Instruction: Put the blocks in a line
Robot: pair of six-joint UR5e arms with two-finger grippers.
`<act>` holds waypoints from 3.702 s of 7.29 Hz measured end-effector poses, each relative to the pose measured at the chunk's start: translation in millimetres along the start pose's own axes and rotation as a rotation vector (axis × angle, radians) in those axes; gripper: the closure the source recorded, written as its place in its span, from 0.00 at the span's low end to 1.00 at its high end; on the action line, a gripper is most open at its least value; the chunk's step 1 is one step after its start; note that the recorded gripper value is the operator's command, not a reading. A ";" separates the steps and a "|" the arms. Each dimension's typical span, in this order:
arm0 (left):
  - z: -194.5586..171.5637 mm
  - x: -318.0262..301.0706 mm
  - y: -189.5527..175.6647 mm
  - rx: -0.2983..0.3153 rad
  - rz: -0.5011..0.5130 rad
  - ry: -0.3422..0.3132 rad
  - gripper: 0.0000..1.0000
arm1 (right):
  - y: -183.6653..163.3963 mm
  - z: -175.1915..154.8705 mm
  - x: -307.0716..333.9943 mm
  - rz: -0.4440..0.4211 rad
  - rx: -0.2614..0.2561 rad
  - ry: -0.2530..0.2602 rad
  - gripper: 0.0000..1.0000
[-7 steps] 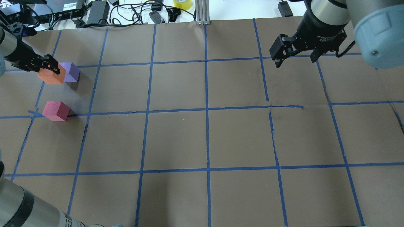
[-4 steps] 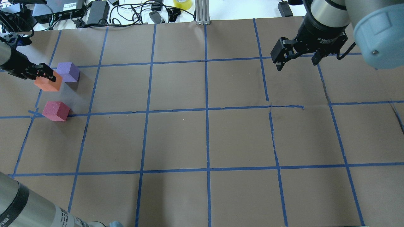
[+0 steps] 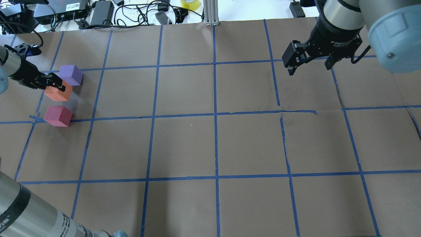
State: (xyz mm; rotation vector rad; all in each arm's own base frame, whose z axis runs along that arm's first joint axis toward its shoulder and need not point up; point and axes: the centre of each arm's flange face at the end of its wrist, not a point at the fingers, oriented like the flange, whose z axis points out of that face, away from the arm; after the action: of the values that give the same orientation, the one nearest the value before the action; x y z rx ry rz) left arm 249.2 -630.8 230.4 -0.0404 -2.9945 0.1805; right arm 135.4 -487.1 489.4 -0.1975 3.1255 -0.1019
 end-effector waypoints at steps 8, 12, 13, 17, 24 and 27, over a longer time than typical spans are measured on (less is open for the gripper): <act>22.4 -1.6 10.3 -0.009 0.012 -0.005 0.00 | 8.2 -4.2 0.4 0.002 -0.022 0.005 0.00; -90.9 65.4 2.0 -0.093 0.032 -0.018 0.00 | 9.9 -5.2 4.1 -0.001 -0.028 0.050 0.00; -153.5 113.2 5.0 -0.106 0.027 -0.021 0.00 | 8.9 -4.0 4.6 0.000 -0.029 0.052 0.00; -274.6 372.7 61.8 -0.056 -0.004 -0.076 0.00 | 13.0 -10.4 3.0 -0.001 -0.023 0.045 0.00; -272.4 455.1 105.6 0.044 -0.054 -0.134 0.00 | 20.8 -21.0 2.2 -0.001 -0.004 0.049 0.00; -270.7 453.1 106.4 0.045 -0.060 -0.134 0.00 | 19.5 -18.6 3.1 0.000 -0.008 0.054 0.00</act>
State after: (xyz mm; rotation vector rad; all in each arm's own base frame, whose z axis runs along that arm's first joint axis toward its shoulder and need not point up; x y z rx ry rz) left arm -158.8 -477.3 546.5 0.0696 -3.1182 0.2540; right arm 129.7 -467.0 506.7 -0.1986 3.1798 -0.0968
